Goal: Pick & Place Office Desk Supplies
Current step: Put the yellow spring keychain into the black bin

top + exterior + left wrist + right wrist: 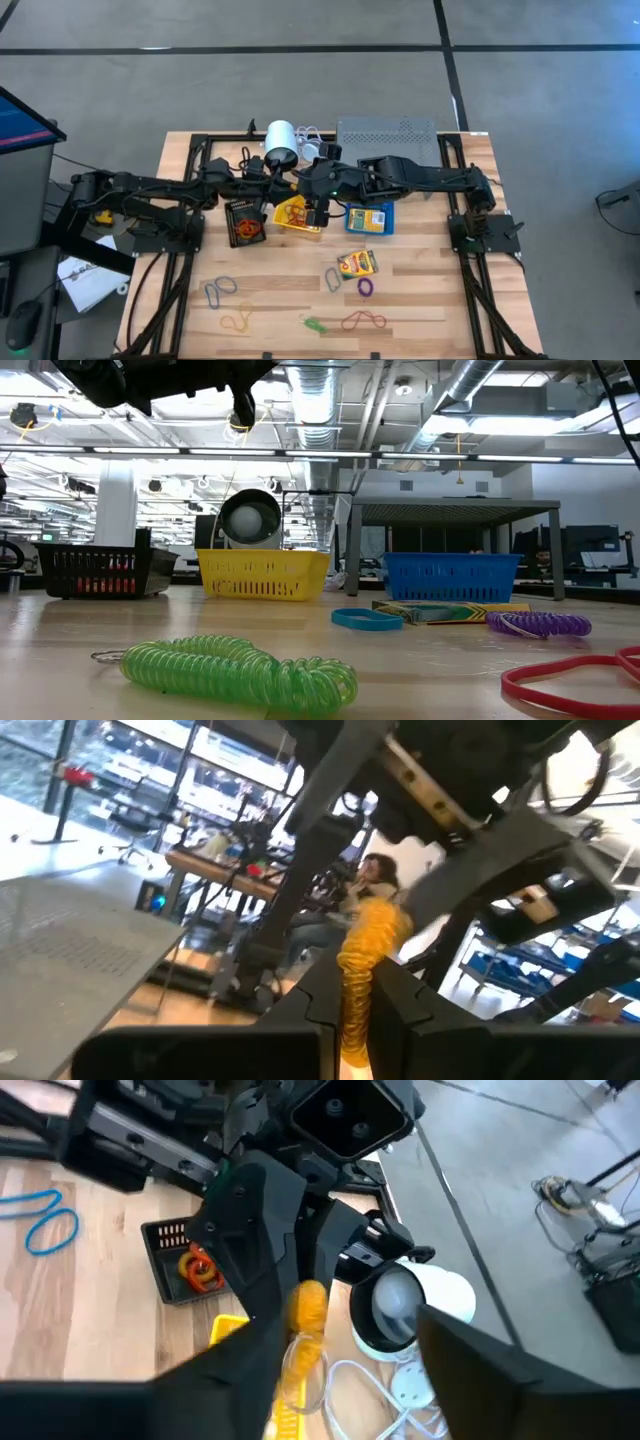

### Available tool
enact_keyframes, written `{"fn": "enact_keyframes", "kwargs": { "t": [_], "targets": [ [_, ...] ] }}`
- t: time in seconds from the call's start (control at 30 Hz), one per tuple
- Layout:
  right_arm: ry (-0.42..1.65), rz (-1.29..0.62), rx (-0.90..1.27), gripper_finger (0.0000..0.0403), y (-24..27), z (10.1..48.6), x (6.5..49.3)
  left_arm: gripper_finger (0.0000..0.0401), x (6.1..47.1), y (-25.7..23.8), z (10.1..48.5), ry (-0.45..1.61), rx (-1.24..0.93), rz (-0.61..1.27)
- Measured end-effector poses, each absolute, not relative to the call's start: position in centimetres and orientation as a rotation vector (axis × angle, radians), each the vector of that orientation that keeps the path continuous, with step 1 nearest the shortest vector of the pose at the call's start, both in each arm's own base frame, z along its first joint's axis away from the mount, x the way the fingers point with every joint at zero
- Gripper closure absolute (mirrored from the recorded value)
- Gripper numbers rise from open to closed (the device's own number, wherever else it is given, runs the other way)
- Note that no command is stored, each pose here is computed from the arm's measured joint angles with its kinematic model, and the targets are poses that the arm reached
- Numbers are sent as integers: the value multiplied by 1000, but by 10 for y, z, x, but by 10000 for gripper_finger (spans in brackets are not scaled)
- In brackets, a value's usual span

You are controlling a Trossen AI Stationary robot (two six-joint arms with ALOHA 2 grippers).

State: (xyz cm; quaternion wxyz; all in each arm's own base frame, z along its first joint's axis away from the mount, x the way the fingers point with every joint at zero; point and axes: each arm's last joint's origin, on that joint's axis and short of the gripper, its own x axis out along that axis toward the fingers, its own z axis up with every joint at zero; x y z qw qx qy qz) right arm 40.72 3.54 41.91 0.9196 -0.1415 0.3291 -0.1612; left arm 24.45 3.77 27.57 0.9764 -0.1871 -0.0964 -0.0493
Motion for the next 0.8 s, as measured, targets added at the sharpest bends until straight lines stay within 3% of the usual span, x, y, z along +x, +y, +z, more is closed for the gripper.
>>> {"fn": "enact_keyframes", "kwargs": {
  "t": [0.17, 0.33, 0.8],
  "targets": [
    [654, -344, -245, 130, 35, 432, 394, 390, 234, 48, 277, -146, -386, -36],
    [608, -340, -199, 132, 38, 454, 369, 391, 216, 49, 290, -147, -328, -9],
    [818, -402, 94, 150, 36, 472, 279, 391, 129, 30, 304, 42, -356, 93]
  ]
}}
